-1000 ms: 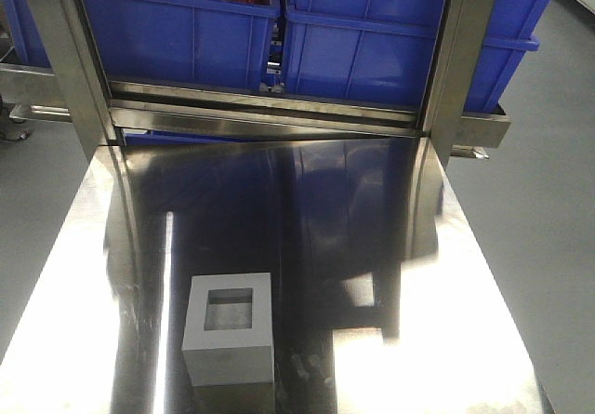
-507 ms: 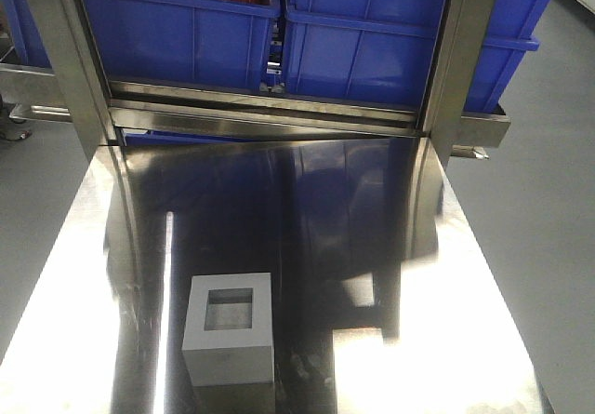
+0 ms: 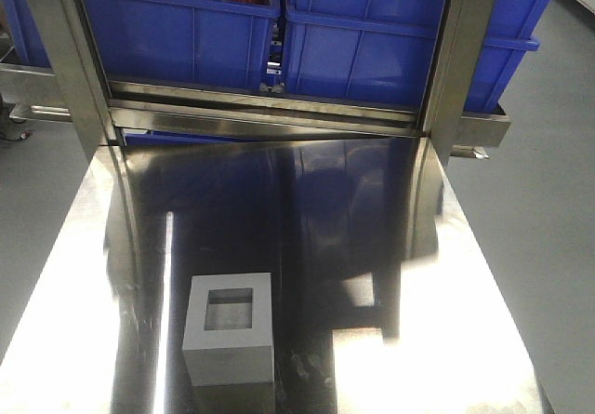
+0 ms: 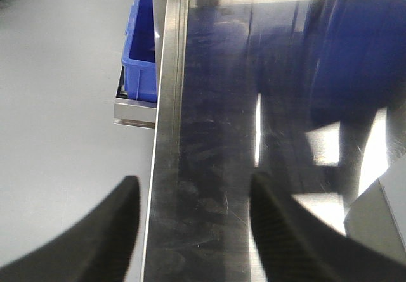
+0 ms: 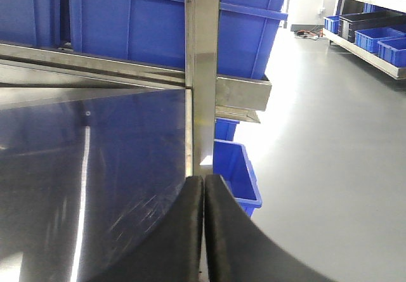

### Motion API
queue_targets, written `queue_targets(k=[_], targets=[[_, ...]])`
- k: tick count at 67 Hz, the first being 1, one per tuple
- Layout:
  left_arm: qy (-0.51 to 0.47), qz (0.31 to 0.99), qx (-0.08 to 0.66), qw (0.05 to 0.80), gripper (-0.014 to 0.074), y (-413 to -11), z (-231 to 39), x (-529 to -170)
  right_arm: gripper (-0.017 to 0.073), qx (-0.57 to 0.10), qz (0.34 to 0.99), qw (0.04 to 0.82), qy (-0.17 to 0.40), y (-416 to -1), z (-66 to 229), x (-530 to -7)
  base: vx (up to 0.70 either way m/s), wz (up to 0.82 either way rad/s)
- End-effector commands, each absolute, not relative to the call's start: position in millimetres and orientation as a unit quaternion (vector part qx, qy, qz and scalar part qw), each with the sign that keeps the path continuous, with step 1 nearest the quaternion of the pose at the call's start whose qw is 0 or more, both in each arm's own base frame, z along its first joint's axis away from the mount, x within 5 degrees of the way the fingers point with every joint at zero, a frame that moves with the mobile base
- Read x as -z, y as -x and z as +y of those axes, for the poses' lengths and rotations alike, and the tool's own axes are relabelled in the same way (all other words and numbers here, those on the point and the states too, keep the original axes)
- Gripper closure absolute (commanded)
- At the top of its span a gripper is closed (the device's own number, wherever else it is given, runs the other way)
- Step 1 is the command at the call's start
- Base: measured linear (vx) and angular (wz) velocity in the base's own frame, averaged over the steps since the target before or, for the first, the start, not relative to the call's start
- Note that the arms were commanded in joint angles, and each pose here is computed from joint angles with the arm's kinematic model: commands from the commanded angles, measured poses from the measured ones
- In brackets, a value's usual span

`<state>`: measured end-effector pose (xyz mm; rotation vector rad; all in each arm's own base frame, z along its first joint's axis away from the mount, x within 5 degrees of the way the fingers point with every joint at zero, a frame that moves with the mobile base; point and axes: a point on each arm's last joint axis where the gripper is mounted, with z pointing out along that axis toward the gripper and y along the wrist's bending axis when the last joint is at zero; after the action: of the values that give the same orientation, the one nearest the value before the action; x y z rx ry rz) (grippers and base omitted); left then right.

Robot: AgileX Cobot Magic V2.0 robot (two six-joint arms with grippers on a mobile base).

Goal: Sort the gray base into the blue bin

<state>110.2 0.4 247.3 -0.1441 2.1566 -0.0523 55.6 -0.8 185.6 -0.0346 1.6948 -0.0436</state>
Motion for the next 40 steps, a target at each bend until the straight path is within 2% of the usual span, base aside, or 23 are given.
queue_targets(k=[1, 16, 29, 40], targets=[[0.055, 0.856, 0.032, 0.513, 0.0137, -116.7, -1.5, -263.5, 0.0564, 0.026, 0.723, 0.69, 0.019, -55.9, -0.9, -190.9, 0.0, 0.0], [0.07, 0.853, 0.046, 0.515, 0.0145, -117.0, -2.1, -264.0, 0.0564, 0.026, 0.723, 0.69, 0.019, -55.9, -0.9, -190.9, 0.0, 0.0], [0.125, 0.836, 0.121, 0.52, 0.0145, -123.0, -8.4, -279.9, 0.0564, 0.026, 0.723, 0.69, 0.019, -55.9, -0.9, -190.9, 0.0, 0.0], [0.092, 0.849, 0.172, 0.491, 0.0145, -140.2, -21.0, -302.7, 0.0564, 0.026, 0.723, 0.69, 0.019, -55.9, -0.9, -190.9, 0.0, 0.0]])
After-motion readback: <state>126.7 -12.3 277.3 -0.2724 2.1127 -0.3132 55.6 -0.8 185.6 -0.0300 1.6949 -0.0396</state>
